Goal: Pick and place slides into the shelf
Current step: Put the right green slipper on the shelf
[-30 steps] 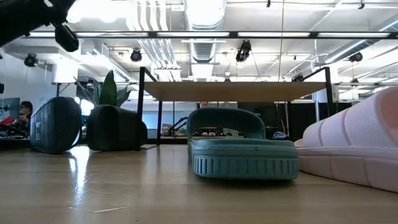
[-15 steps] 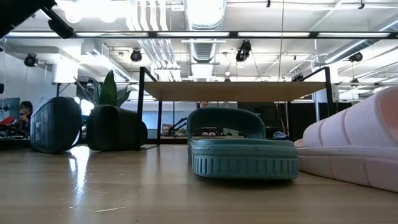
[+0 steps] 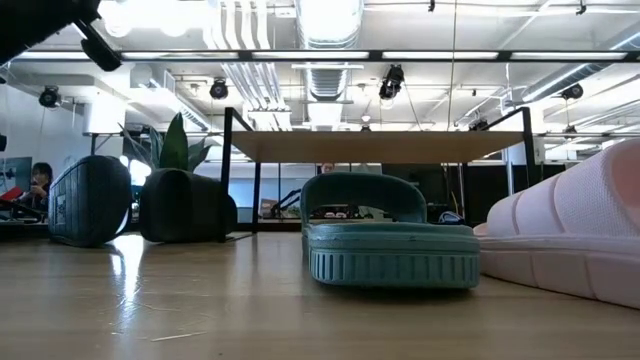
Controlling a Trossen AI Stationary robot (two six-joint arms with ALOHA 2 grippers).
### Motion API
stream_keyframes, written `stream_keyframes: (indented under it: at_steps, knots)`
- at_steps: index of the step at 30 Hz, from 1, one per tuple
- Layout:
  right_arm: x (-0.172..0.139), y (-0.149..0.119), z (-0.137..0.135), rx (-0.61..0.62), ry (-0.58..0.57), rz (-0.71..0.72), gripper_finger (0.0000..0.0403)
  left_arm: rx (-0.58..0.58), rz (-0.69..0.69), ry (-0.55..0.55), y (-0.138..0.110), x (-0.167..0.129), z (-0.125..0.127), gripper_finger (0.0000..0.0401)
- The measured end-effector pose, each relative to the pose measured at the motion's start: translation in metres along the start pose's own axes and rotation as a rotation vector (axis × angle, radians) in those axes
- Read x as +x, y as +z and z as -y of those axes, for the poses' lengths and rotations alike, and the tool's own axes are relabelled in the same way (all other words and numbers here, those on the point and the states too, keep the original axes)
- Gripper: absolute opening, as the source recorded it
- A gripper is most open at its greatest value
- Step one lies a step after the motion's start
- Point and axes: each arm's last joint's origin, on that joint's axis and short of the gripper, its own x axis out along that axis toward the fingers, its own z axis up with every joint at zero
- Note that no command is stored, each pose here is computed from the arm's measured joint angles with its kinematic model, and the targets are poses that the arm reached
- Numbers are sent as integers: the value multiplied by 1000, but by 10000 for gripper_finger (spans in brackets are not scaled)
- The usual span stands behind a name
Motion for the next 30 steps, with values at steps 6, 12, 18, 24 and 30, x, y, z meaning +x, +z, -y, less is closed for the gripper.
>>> stream_keyframes:
  at_steps: [6,12,18,24,30]
  knots:
    - [-7,2,7,-74,-115,-182,51,36,3,-6,1,1,1,0]
    - [1,-9,7,-90,-159,-359,139,45,-49,-21,-5,-1,-1,0]
    - [7,-29,-6,-103,-294,-540,174,48,-56,19,-7,0,-4,0]
    - [11,-46,-23,-88,-568,-647,176,63,-105,37,-12,0,-6,0]
    - [29,-72,-48,-95,-726,-668,176,163,-196,85,-21,-2,-12,0]
